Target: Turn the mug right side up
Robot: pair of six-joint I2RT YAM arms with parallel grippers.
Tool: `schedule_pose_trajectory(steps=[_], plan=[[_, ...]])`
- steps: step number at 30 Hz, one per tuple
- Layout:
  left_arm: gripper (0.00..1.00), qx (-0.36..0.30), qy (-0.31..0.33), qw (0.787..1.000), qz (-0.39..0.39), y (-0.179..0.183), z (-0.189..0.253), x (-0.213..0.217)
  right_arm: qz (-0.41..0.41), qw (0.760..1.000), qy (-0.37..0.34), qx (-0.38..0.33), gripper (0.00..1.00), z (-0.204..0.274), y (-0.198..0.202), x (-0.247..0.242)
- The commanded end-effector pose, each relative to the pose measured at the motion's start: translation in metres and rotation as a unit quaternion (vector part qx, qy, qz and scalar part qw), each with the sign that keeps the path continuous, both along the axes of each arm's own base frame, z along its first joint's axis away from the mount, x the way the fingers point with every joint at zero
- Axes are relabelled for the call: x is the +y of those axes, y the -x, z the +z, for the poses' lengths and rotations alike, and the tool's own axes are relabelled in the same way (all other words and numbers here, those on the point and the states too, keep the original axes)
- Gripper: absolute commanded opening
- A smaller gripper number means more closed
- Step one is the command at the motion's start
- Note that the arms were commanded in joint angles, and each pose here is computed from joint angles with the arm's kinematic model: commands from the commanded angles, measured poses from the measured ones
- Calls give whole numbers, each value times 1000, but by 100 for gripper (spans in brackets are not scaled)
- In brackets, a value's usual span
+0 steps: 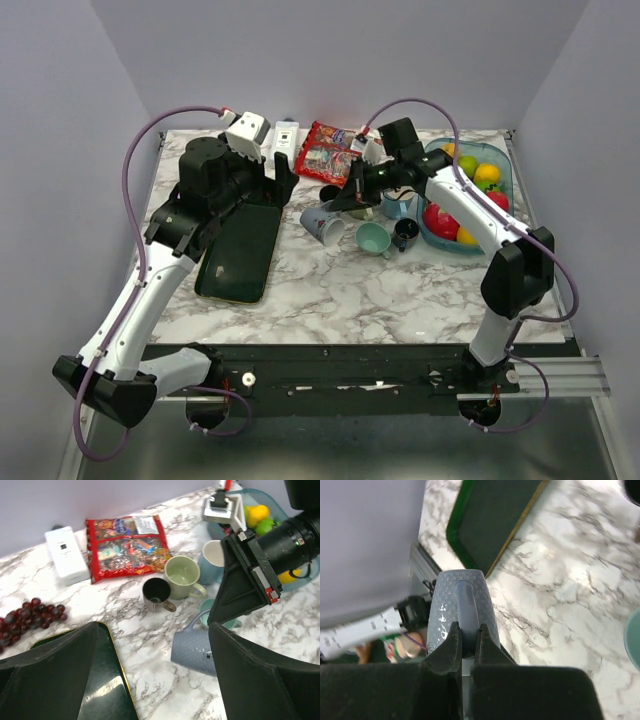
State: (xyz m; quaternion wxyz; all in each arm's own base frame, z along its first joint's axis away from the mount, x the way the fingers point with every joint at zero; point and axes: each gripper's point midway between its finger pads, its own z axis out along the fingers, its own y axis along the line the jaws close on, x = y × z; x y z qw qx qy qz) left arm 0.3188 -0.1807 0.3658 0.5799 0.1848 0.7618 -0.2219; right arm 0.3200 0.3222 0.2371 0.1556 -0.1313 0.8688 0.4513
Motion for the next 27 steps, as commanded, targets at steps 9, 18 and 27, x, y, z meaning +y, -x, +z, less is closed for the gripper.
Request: schedule_pose_trajectory(steps=[9,18,27], plan=[[99,29,12,993,113,-28,-22,23,-332,888,67,311,1,-58,-17,-29],[99,45,-13,990,130,-29,-45,30,-413,812,114,396,1,-97,-13,-35],[99,63,-30,988,134,-28,-63,33,-422,786,161,422,1,-125,-15,-25]])
